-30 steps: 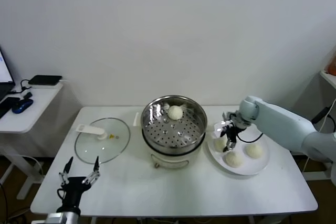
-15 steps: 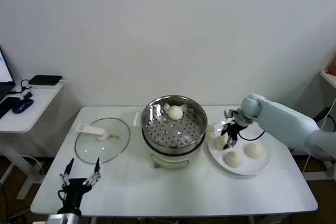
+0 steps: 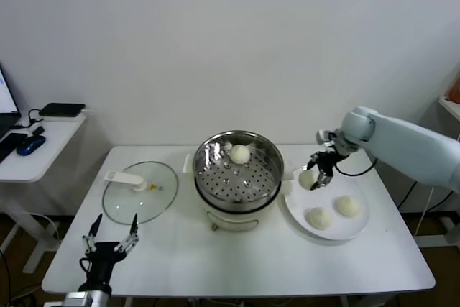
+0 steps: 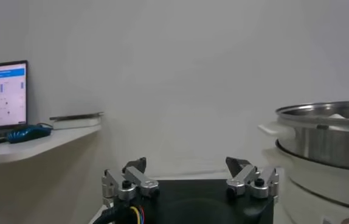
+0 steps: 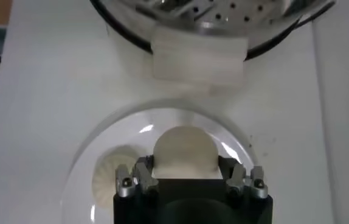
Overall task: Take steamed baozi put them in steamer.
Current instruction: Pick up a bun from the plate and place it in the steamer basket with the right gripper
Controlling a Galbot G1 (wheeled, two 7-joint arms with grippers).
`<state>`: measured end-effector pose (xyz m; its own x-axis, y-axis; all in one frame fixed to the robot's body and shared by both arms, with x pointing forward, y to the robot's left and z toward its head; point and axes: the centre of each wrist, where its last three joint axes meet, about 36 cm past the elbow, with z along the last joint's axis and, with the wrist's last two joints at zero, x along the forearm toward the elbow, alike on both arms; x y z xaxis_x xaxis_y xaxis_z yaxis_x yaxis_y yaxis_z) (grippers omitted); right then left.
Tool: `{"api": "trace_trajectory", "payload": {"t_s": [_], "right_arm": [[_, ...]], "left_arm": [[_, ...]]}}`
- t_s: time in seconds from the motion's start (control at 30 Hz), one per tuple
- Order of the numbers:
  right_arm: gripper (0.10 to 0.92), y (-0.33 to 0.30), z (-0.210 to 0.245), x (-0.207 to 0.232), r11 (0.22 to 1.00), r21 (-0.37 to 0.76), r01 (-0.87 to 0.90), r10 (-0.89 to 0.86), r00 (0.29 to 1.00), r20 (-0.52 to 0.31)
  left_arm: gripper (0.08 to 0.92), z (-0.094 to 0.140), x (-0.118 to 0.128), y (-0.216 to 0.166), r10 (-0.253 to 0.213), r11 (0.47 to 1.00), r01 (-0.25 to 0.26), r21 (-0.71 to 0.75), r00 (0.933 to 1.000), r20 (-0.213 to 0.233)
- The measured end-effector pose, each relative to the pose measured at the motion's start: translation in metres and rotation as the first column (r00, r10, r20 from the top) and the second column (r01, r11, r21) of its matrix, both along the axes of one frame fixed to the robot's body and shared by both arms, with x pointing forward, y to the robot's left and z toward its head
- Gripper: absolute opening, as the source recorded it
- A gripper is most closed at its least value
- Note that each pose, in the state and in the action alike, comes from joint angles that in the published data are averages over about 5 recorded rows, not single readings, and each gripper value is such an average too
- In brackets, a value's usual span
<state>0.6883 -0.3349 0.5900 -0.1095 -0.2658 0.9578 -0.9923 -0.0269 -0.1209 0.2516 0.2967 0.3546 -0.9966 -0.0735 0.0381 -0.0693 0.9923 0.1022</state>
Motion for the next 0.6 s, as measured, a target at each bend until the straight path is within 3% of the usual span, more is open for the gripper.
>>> {"api": "trace_trajectory", "payload": {"t_s": [0.33, 0.6], "right_arm": [[0.696, 0.03, 0.096, -0.005, 0.998, 0.051, -0.045, 0.043, 0.998, 0.044], [0.696, 0.078, 0.128, 0.001, 0.994, 0.073, -0.087, 0.083, 0.995, 0.059]], "left_arm": [[0.823, 0.001, 0.001, -0.002, -0.013, 1.0, 0.013, 0.005, 0.9999, 0.004], [0.823, 0.003, 0.004, -0.005, -0.021, 1.0, 0.021, 0.015, 0.9997, 0.011]]}}
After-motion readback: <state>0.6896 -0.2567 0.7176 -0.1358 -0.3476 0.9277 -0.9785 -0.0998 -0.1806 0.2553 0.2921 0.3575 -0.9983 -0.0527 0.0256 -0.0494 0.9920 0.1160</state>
